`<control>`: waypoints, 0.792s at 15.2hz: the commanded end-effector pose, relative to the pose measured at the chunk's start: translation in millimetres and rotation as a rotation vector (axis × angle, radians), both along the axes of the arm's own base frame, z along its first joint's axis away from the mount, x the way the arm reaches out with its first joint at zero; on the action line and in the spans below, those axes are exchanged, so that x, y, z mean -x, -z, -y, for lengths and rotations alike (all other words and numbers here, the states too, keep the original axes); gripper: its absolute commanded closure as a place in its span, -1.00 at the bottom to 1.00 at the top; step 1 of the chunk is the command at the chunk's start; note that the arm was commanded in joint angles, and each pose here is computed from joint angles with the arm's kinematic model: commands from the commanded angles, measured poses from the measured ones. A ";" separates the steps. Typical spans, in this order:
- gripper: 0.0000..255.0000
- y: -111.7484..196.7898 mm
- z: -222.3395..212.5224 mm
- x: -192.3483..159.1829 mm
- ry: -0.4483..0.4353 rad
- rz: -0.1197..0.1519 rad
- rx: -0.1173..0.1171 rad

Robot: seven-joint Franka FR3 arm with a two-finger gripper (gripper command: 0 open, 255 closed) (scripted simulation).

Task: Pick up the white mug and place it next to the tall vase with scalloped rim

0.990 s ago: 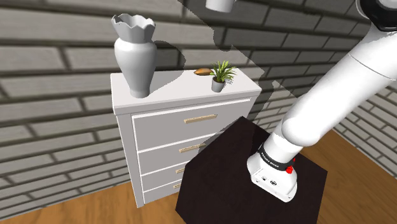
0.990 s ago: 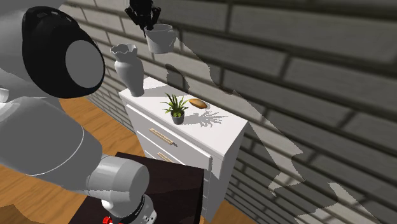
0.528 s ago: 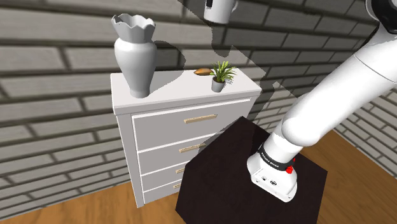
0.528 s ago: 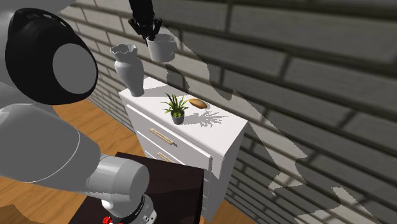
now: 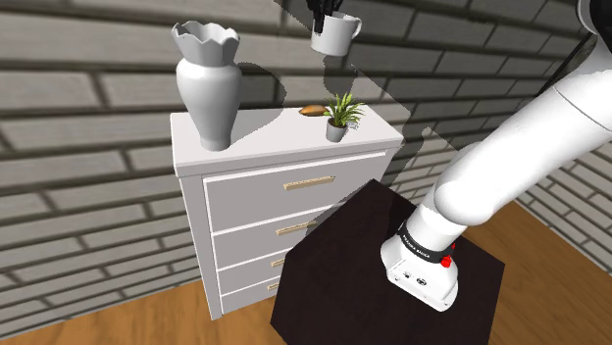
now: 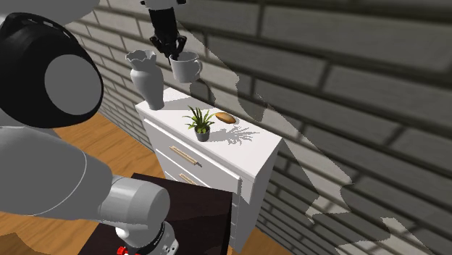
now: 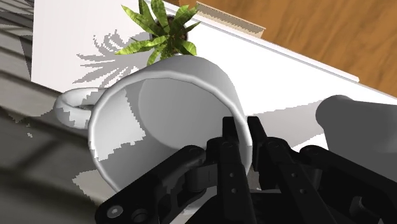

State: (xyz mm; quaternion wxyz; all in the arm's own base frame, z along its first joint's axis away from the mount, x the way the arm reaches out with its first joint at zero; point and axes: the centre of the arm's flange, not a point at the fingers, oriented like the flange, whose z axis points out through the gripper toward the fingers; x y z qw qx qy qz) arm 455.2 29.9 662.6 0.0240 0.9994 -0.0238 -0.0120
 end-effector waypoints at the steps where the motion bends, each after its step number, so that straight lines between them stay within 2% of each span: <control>1: 1.00 9.8 -0.4 0.3 0.000 0.001 0.000; 12: 1.00 67.9 -0.4 0.3 0.000 0.001 0.000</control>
